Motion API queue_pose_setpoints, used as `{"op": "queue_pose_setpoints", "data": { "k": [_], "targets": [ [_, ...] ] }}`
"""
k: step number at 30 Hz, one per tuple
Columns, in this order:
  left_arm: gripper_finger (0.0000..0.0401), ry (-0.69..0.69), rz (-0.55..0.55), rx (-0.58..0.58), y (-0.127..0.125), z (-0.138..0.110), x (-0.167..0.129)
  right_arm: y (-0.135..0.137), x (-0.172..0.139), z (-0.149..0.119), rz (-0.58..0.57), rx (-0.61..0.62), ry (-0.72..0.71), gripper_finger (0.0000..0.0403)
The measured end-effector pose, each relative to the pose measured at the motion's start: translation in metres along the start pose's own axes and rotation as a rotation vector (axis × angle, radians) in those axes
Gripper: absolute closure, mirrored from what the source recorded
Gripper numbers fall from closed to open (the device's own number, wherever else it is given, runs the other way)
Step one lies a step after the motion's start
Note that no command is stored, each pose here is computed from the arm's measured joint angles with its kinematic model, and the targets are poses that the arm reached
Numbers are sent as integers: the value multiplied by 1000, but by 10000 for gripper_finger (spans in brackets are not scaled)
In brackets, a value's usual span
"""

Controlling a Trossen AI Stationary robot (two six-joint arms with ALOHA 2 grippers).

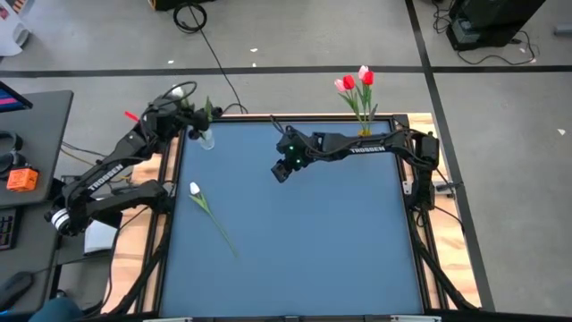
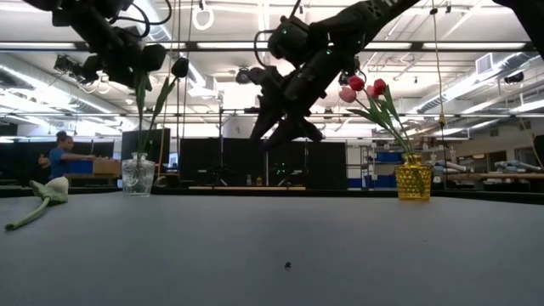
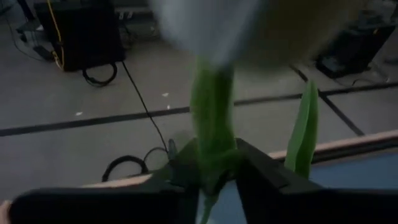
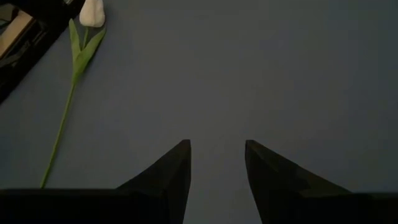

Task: Sort flowers into vase by color
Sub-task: Put the right white flower into the transparent vase, then put the white flower into the transparent vase

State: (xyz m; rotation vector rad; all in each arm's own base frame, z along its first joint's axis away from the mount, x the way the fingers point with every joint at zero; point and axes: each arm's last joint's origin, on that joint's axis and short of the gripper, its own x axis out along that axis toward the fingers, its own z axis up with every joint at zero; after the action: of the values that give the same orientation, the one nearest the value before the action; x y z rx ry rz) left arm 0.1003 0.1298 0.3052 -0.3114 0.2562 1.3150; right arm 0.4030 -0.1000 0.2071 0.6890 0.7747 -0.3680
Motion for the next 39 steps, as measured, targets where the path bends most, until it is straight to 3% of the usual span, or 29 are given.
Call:
{"op": "queue_pose_setpoints", "data": {
  "k": [8, 13, 21, 26, 39],
  "targets": [
    [187, 166, 9, 46, 5, 2, -13, -6, -1, 1, -6, 25, 19, 243],
    [149, 286, 67, 86, 12, 5, -28, -6, -1, 1, -9, 51, 22, 243],
    [138, 408, -31, 78, 11, -1, -32, 7, 1, -11, -5, 42, 64, 243],
    [138, 548, 25, 92, 17, -13, -36, 16, 2, -19, 0, 45, 89, 243],
    [138, 811, 1, 32, 23, -29, -50, 48, 3, -47, -8, 34, 129, 243]
  ]
}}
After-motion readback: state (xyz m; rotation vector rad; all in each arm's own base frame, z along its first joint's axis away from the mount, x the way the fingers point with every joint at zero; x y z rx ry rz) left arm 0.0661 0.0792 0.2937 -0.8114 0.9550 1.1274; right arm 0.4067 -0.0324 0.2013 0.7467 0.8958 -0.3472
